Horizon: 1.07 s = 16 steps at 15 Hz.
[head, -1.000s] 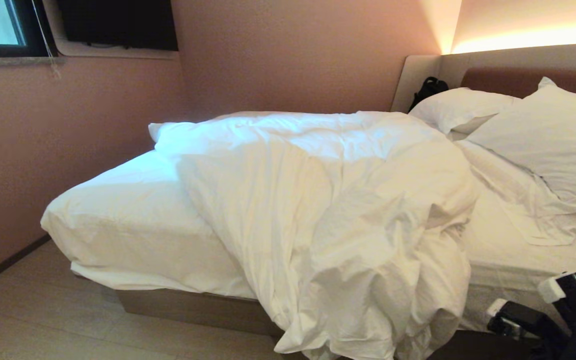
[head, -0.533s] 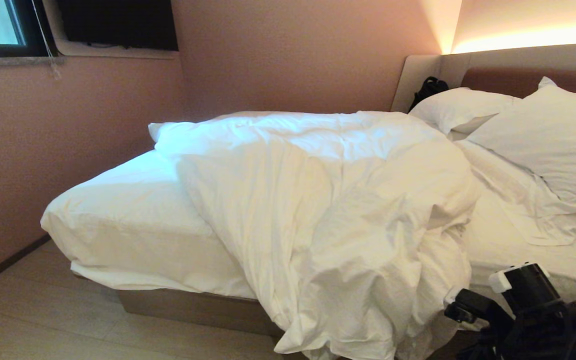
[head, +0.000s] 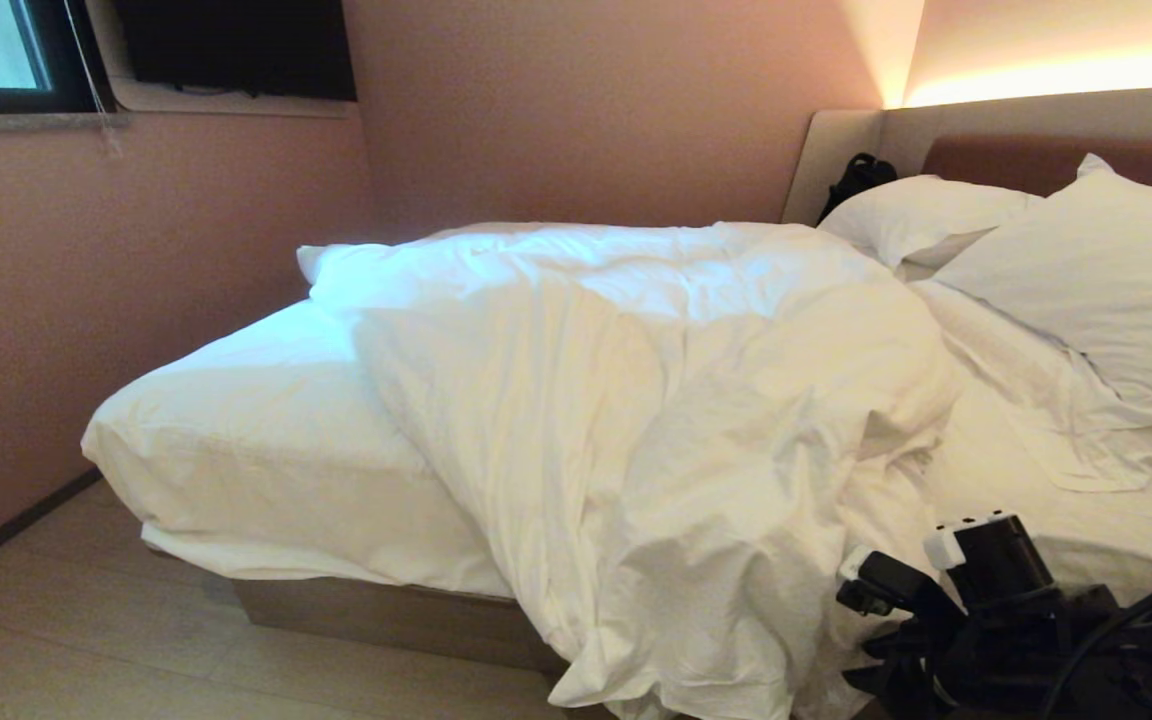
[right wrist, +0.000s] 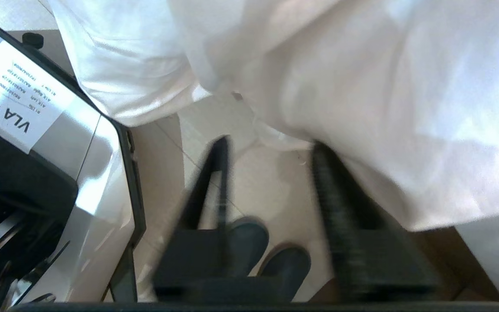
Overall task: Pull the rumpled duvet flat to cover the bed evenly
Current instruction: Hold the folded corner of the quilt
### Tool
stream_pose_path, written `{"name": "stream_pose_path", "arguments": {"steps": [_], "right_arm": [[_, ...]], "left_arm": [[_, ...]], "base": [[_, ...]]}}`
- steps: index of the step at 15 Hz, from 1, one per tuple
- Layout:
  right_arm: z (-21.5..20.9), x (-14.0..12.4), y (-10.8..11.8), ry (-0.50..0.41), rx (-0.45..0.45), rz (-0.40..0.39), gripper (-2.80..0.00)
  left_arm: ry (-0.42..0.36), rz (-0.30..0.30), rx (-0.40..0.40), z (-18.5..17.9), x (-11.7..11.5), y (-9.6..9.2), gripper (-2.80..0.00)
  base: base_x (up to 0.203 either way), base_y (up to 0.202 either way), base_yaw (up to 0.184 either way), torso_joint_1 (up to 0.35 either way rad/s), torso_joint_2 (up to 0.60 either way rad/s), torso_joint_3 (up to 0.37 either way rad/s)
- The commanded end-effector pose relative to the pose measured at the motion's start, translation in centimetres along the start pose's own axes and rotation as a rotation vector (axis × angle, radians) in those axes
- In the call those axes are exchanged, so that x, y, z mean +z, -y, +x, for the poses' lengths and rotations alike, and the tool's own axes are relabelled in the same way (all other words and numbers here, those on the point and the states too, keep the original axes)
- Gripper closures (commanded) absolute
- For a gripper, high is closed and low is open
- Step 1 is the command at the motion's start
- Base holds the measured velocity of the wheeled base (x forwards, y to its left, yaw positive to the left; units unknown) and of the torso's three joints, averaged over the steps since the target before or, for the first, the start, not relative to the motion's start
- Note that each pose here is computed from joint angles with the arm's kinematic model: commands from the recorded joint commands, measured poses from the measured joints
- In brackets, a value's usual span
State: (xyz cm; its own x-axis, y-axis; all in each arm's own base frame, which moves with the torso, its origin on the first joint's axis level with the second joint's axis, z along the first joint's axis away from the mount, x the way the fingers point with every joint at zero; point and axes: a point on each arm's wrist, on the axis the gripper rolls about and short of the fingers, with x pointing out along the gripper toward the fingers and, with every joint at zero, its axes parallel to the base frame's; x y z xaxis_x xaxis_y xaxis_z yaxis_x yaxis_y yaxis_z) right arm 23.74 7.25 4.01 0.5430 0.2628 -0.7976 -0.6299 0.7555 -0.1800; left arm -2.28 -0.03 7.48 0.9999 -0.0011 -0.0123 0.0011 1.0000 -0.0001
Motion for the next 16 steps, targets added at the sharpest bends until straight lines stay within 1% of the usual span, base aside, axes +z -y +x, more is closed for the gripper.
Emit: {"name": "stream_pose_path", "arguments": {"steps": [1, 4, 8, 12, 16], "right_arm": [[0.6, -0.1, 0.0, -0.004, 0.002, -0.007, -2.80], [1.0, -0.5, -0.2, -0.029, 0.012, -0.012, -2.80], [1.3, -0.8, -0.3, -0.048, 0.022, -0.049, -2.80], [2.4, -1.1, -0.2, -0.080, 0.029, -0.097, -2.80], [4.1, -0.7, -0.1, -0.109, 0.015, -0.110, -2.80]], "left_arm": [[0.000, 0.000, 0.001, 0.0, 0.0, 0.0, 0.00], [0.000, 0.000, 0.000, 0.0, 0.0, 0.0, 0.00], [0.000, 0.000, 0.000, 0.0, 0.0, 0.0, 0.00], [0.000, 0.000, 0.000, 0.0, 0.0, 0.0, 0.00], [0.000, 0.000, 0.000, 0.0, 0.0, 0.0, 0.00]], "base": [[0.000, 0.000, 0.000, 0.000, 0.00, 0.000], [0.000, 0.000, 0.000, 0.000, 0.00, 0.000], [0.000, 0.000, 0.000, 0.000, 0.00, 0.000], [0.000, 0.000, 0.000, 0.000, 0.00, 0.000], [0.000, 0.000, 0.000, 0.000, 0.00, 0.000]]}}
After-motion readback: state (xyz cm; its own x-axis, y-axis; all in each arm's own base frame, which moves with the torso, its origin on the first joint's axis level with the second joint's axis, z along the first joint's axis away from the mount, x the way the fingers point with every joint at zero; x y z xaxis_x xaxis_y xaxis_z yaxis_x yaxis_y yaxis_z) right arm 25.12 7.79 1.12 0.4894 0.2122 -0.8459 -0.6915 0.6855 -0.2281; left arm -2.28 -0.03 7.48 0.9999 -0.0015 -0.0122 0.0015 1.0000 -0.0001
